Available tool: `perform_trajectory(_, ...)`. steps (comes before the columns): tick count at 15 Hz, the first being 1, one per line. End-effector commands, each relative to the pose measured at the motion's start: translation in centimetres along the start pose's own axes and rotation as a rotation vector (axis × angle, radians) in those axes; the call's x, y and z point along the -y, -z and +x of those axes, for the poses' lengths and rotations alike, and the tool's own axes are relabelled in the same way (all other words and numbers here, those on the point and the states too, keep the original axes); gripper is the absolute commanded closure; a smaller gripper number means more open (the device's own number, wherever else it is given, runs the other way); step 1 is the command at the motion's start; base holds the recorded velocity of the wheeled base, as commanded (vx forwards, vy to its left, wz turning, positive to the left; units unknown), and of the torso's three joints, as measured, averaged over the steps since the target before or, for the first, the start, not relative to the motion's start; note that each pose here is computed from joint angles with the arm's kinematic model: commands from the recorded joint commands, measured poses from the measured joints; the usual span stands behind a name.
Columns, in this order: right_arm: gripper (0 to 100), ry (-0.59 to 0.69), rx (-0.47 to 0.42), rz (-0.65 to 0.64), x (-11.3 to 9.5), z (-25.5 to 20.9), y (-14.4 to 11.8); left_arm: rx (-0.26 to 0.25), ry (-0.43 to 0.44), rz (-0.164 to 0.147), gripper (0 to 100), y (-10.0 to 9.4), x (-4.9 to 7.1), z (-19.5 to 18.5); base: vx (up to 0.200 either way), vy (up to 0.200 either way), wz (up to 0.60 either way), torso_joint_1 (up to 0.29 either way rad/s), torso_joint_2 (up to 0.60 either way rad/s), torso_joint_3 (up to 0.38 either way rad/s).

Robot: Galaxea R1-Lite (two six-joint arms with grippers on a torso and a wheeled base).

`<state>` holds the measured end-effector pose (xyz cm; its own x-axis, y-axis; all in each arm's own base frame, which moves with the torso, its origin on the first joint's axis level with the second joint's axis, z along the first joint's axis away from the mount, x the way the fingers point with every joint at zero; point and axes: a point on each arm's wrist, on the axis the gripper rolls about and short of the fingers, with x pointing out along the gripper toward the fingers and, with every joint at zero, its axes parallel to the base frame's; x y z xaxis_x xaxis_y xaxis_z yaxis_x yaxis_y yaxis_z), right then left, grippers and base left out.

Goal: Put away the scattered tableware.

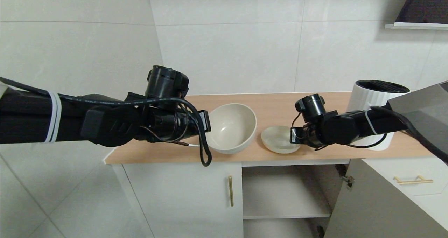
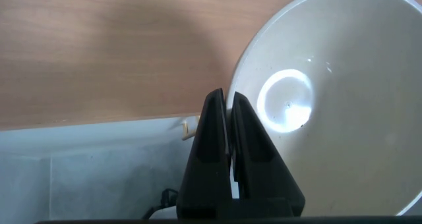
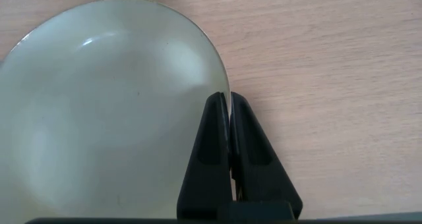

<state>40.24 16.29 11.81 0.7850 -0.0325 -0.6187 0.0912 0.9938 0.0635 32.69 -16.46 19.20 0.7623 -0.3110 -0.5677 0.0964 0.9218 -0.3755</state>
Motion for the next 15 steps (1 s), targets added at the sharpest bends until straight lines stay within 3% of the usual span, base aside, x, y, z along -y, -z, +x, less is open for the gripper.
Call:
perform_trajectory(1, 100, -0.017, 0.027, 0.014, 0.3, -1.7, -1.0, 0.016, 0.009, -0.002, 100, -0.3, 0.1, -0.7, 0.0, 0.0, 0.0, 0.0, 0.0, 0.0)
perform_trajectory(5, 100, -0.128, -0.008, 0.016, 1.5, -5.6, -1.3, 0.046, 0.038, -0.006, 100, -0.1, -0.1, -3.7, 0.0, 0.0, 0.0, 0.0, 0.0, 0.0)
perform_trajectory(11, 100, -0.264, -0.07, -0.018, 4.8, -13.9, -1.0, 0.137, 0.168, 0.003, 100, 1.5, -1.0, -8.5, 0.0, 0.0, 0.0, 0.0, 0.0, 0.0)
perform_trajectory(13, 100, -0.25, -0.102, -0.03, 5.5, -15.0, 0.0, 0.123, 0.164, 0.005, 100, 2.3, -1.5, -9.2, 0.0, 0.0, 0.0, 0.0, 0.0, 0.0)
perform_trajectory(15, 100, -0.25, -0.116, -0.033, 6.4, -16.2, 1.2, 0.064, 0.133, 0.03, 100, 4.2, -2.4, -8.9, 0.0, 0.0, 0.0, 0.0, 0.0, 0.0)
